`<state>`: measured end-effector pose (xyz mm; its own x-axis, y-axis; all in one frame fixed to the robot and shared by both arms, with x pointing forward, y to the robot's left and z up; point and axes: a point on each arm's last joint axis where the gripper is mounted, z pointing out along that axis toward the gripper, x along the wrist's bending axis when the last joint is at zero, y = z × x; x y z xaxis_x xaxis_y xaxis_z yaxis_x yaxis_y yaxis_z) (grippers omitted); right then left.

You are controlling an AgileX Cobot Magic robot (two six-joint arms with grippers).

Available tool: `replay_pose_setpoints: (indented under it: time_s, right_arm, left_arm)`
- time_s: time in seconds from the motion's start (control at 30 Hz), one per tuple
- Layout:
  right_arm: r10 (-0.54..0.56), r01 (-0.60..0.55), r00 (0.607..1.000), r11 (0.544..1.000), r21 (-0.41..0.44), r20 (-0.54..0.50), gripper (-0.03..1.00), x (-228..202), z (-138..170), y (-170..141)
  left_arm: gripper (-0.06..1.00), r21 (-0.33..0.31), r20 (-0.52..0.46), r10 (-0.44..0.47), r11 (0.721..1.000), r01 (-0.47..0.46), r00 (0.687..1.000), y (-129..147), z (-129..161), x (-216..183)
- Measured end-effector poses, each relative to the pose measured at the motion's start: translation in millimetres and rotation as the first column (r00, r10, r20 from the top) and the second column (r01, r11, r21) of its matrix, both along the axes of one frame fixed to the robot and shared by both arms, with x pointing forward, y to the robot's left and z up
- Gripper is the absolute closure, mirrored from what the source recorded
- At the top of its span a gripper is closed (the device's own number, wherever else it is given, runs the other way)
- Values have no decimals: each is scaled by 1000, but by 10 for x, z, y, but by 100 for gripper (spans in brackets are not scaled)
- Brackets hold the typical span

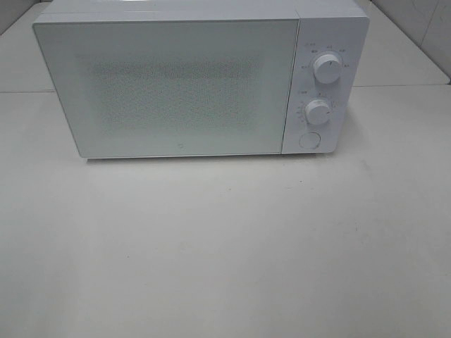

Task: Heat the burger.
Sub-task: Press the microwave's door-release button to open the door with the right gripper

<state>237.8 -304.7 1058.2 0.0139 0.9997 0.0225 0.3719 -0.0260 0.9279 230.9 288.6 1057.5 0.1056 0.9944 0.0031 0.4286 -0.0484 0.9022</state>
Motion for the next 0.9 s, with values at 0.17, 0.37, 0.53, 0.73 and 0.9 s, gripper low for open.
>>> replay_pose_setpoints:
  time_s: [0.17, 0.37, 0.53, 0.73, 0.9]
  right_arm:
    - [0, 0, 1000, 1000, 0, 0, 21, 0, 0, 0]
    - [0, 0, 1000, 1000, 0, 0, 21, 0, 0, 0]
    - [0, 0, 1000, 1000, 0, 11, 21, -4, 19, 0]
    - [9, -10, 993, 1000, 1, 117, 21, 85, 168, 12]
    - [22, -22, 983, 1000, -3, 180, 21, 325, 268, 38]
  left_arm:
    - [-5, 0, 0, 0, 1000, 0, 1000, 0, 0, 0]
    - [-5, 0, 0, 0, 1000, 0, 1000, 0, 0, 0]
    - [-5, 0, 0, 0, 1000, 0, 1000, 0, 0, 0]
    - [-5, 0, 0, 0, 1000, 0, 1000, 0, 0, 0]
    - [-5, 0, 0, 0, 1000, 0, 1000, 0, 0, 0]
